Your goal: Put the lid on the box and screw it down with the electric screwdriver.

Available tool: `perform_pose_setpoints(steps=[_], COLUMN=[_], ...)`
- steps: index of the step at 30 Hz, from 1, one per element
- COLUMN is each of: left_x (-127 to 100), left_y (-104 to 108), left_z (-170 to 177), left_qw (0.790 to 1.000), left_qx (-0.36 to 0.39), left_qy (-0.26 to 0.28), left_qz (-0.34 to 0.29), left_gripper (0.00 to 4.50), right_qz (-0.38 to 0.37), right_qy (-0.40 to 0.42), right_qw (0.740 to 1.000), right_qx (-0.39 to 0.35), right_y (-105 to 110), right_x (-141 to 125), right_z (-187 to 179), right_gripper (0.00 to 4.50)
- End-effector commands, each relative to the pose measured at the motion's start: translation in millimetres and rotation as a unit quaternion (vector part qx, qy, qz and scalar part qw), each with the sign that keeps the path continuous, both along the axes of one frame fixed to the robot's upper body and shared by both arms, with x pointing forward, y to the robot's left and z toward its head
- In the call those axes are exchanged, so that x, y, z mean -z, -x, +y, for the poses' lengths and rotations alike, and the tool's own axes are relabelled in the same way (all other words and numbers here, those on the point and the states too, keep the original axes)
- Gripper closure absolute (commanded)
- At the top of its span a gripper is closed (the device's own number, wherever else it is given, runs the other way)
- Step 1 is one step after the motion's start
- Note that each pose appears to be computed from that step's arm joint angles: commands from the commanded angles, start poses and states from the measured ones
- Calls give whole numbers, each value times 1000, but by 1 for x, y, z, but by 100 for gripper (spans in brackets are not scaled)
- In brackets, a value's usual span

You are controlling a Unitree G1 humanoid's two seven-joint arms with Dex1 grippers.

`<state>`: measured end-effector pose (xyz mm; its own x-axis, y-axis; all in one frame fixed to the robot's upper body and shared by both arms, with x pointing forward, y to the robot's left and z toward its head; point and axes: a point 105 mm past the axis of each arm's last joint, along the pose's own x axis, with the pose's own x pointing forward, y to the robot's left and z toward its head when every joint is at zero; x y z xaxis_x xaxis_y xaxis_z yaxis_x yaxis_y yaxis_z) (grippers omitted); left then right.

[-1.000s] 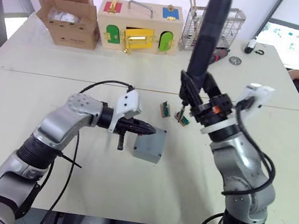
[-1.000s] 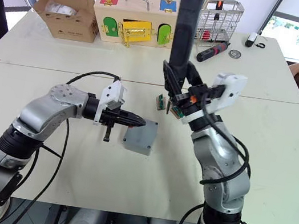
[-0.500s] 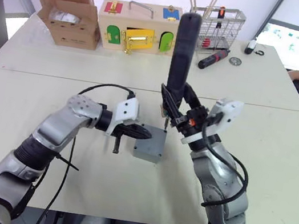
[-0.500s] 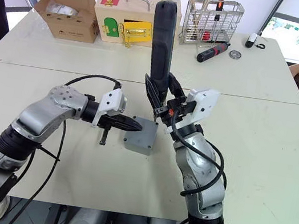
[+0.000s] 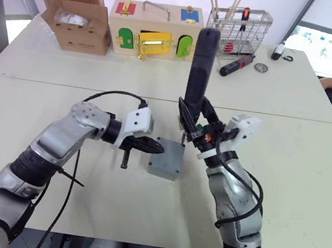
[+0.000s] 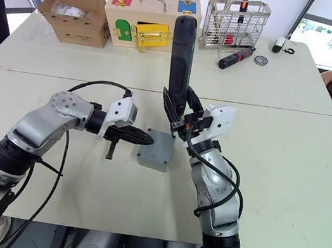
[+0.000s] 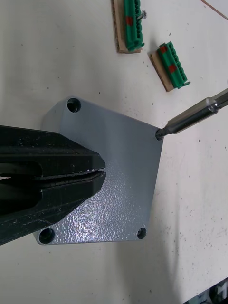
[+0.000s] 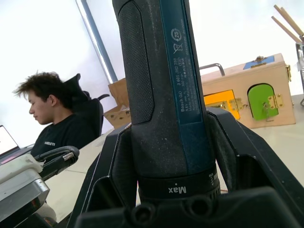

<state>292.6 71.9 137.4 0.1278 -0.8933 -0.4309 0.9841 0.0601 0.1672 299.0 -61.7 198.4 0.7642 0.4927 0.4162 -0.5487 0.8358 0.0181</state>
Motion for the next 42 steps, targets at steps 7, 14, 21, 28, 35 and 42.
perform_pose_setpoints(steps=[7, 14, 21, 28, 35, 42], left_x=[3, 4, 4, 4, 3, 5], left_y=[-1, -1, -1, -1, -2, -1], left_z=[1, 0, -1, 0, 0, 2], left_qw=[1000, 1000, 1000, 1000, 1000, 1000], left_qx=[-4, -2, 0, 0, -1, 1], left_qy=[-9, -8, -9, -10, -12, -15], left_qz=[0, 0, -1, -2, -4, -4], left_gripper=[450, 450, 450, 450, 450, 450], right_qz=[-45, -37, -34, -37, -35, -25], right_qy=[-13, -6, 0, -3, -5, 21], right_qw=[999, 999, 999, 999, 999, 999], right_qx=[-3, 0, 6, 14, 16, 22], right_y=[8, 8, 7, 4, 3, 13], right_x=[-20, -13, -8, -4, -1, 15], right_z=[-3, -3, -4, -1, 0, 0], right_gripper=[251, 251, 251, 251, 251, 251])
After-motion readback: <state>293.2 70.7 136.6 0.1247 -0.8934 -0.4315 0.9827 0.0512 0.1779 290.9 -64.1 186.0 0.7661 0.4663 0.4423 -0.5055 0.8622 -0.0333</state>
